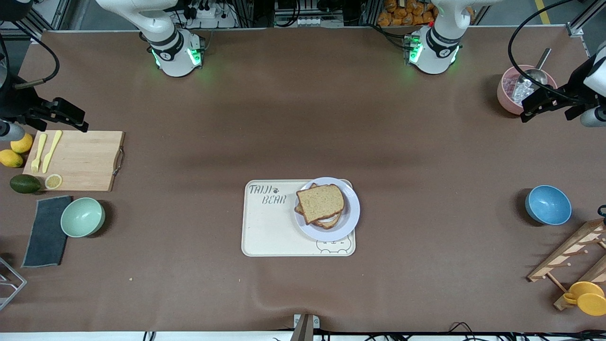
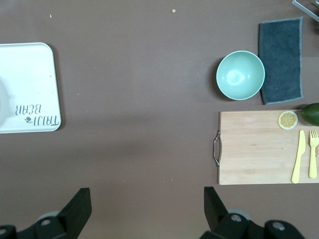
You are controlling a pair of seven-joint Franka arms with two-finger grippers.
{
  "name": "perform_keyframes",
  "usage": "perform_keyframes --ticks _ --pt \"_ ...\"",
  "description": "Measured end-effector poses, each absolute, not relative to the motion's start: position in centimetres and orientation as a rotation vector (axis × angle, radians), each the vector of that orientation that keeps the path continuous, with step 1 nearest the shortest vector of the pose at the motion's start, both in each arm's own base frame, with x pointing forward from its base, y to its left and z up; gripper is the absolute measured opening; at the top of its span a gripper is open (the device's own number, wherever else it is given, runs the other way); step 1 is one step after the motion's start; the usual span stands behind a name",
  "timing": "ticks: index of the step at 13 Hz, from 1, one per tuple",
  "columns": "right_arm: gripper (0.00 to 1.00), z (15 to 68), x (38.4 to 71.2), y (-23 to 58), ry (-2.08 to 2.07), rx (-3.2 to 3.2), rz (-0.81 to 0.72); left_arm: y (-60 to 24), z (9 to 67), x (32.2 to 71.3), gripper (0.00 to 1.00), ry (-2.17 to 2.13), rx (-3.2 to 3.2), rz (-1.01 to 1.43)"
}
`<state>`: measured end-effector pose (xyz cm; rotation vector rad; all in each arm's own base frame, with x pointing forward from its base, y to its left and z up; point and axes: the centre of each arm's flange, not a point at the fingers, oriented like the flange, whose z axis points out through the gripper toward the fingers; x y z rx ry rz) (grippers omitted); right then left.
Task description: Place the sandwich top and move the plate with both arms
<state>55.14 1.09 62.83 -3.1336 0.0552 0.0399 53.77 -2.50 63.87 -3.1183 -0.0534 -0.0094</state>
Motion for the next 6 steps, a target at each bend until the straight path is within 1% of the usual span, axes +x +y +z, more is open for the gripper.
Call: perform_keyframes --ticks 6 --pt "1.0 62.83 55.14 1.03 0.057 -3.134 0.04 -2.4 63.7 53.93 1.0 -0.056 -3.119 -0.005"
